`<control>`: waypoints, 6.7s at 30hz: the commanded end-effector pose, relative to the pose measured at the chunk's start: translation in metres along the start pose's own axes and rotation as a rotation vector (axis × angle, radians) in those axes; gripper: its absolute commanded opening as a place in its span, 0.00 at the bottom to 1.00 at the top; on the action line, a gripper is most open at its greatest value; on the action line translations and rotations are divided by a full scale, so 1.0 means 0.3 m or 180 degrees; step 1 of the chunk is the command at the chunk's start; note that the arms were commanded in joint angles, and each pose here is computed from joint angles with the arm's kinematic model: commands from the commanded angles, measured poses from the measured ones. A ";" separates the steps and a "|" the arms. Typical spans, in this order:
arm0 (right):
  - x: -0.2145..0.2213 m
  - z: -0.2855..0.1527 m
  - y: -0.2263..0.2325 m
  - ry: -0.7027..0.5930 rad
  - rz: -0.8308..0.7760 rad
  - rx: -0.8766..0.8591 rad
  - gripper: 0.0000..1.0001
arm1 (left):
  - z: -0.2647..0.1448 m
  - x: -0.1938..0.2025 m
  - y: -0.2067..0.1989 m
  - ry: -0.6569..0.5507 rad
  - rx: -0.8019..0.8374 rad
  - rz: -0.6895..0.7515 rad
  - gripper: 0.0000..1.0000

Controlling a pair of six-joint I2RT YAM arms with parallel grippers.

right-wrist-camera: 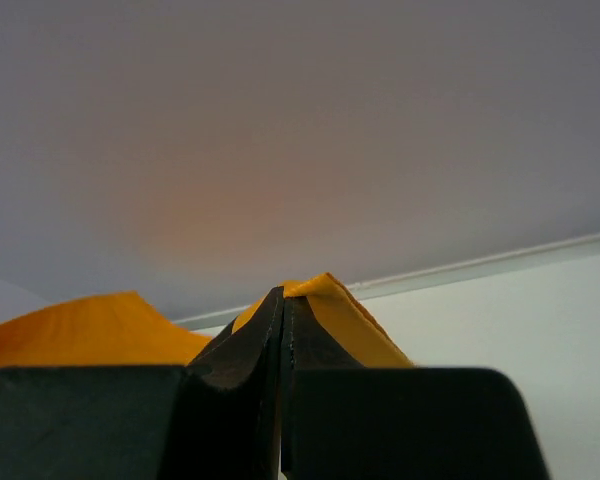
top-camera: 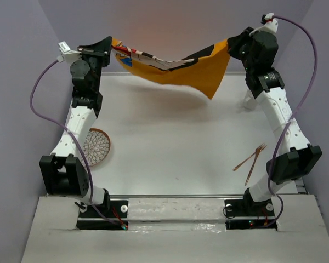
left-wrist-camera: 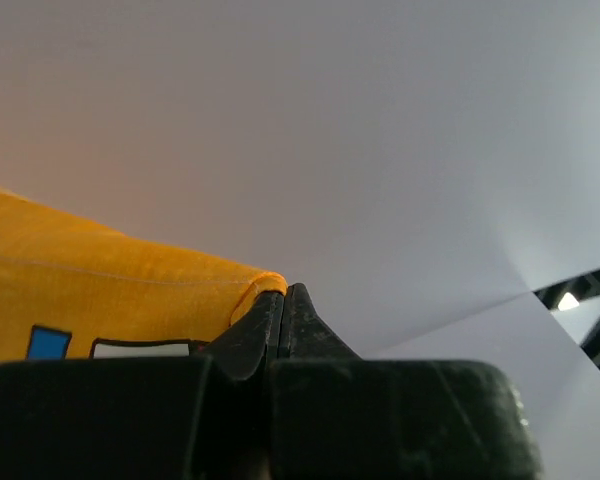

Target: Set the dinner table for one person

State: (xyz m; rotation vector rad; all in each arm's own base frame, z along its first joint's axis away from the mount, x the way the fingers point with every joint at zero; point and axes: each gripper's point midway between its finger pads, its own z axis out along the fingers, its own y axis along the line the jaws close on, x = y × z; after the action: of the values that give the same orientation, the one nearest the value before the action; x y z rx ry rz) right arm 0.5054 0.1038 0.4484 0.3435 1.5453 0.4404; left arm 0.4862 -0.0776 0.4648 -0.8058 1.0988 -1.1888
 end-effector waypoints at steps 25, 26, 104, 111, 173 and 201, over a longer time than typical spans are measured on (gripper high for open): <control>1.078 -0.445 -0.608 0.1752 0.0198 0.0863 0.00 | -0.682 0.100 0.729 0.0192 -0.1042 0.0253 0.99; 1.068 -0.454 -0.626 0.1713 0.0148 0.0943 0.00 | -0.688 0.095 0.710 0.0209 -0.1029 0.0374 0.99; 1.817 -0.655 0.493 0.3127 -0.2270 -0.1976 0.04 | -0.890 -0.050 0.006 0.0046 0.0123 0.3007 0.99; 1.825 -0.671 0.507 0.3161 -0.1935 -0.1752 0.04 | -0.888 -0.054 0.009 0.0039 0.0103 0.3015 0.99; 1.149 -0.580 -0.223 0.2382 -0.0640 0.0076 0.62 | -0.899 -0.056 -0.004 0.0019 0.0138 0.2986 0.99; 1.861 -0.622 0.976 0.3471 0.0406 -0.2457 0.69 | -0.872 -0.118 -0.003 -0.0228 -0.0027 0.2968 0.99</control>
State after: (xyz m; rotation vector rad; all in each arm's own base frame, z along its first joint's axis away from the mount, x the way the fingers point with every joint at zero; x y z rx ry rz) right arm 0.2927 0.5964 0.1001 -0.5263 2.1812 1.3692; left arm 0.2383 -0.0305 0.3756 -0.2517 1.2806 -0.3619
